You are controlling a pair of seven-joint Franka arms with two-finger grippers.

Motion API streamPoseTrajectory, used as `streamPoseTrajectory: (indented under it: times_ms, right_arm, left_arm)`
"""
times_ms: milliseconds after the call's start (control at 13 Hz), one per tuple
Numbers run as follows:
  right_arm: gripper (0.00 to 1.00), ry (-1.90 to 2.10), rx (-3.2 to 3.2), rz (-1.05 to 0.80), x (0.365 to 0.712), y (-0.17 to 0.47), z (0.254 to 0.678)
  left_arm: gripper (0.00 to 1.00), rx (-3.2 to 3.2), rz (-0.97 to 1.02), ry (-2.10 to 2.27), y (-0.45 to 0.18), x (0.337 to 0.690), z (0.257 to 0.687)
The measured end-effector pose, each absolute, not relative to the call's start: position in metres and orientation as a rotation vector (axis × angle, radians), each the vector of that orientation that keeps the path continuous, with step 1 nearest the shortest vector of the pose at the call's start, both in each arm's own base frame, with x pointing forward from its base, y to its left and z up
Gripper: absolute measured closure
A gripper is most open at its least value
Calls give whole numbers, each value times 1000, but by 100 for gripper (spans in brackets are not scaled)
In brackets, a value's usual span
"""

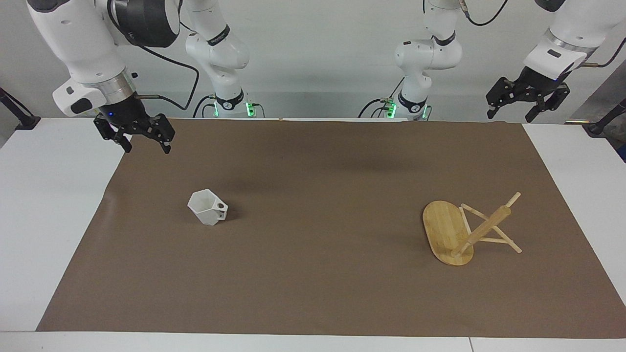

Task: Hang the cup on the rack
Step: 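Reach the right gripper down to the white faceted cup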

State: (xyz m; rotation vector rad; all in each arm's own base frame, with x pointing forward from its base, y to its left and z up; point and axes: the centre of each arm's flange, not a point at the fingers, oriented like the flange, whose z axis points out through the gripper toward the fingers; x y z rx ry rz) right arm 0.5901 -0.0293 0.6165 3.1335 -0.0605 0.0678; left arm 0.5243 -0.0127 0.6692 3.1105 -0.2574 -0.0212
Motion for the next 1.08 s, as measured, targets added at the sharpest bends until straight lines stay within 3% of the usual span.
streamPoseTrajectory:
  times_ms: [463,1081]
  right_arm:
    - [0,-40,3127,138,596,-21,588]
    - [0,64,3156,149,606,-10,421]
  left_arm:
    - [0,3111,-21,-257,-13,524,669]
    - [0,3111,-21,-257,-13,524,669]
